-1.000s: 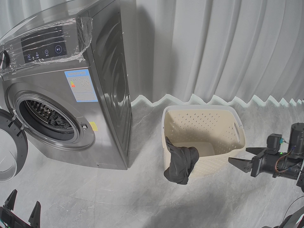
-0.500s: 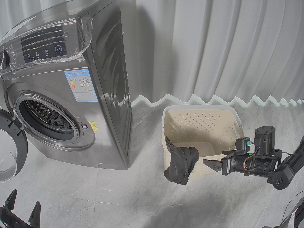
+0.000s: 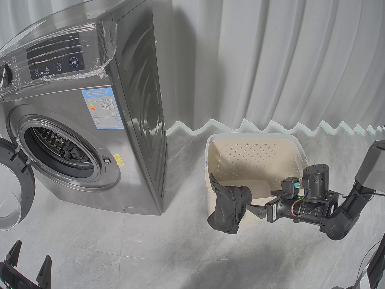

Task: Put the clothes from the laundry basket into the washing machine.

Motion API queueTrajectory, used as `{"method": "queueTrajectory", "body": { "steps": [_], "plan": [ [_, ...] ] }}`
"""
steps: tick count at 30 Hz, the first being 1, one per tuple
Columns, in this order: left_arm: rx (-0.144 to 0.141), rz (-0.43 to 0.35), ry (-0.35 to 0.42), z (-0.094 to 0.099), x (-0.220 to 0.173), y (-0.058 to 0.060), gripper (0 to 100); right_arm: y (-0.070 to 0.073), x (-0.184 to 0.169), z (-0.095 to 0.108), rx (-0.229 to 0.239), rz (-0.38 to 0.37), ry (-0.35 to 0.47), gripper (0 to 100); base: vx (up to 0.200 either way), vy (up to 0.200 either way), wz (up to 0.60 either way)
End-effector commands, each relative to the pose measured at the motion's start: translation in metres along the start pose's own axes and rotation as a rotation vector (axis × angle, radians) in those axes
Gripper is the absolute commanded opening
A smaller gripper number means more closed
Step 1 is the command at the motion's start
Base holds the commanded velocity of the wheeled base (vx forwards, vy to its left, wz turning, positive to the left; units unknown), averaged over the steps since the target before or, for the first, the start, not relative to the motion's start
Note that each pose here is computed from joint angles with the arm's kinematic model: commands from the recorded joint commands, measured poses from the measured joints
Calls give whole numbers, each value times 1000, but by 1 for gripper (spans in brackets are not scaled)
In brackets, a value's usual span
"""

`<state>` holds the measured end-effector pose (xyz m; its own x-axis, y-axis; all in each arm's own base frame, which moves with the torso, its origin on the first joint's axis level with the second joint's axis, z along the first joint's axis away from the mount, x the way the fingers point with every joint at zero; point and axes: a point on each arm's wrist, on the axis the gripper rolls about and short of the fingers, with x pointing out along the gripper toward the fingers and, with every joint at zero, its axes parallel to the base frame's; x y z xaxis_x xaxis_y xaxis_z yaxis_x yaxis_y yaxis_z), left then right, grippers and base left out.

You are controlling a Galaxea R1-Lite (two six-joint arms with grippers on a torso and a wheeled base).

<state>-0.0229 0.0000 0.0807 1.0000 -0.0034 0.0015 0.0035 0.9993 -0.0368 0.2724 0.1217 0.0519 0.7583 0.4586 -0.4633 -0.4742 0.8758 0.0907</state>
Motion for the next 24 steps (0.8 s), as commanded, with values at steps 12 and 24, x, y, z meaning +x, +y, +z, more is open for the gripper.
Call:
{"method": "queueTrajectory", "body": {
  "steps": [12, 24],
  "plan": [
    [0, 0, 0, -5, 0, 0, 100, 8, 49, -17, -144, 81, 52, 100, 0, 0, 0],
    [-2, -1, 0, -5, 0, 0, 100, 1, 75, -19, -159, 97, 39, 100, 0, 0, 0]
  ]
}}
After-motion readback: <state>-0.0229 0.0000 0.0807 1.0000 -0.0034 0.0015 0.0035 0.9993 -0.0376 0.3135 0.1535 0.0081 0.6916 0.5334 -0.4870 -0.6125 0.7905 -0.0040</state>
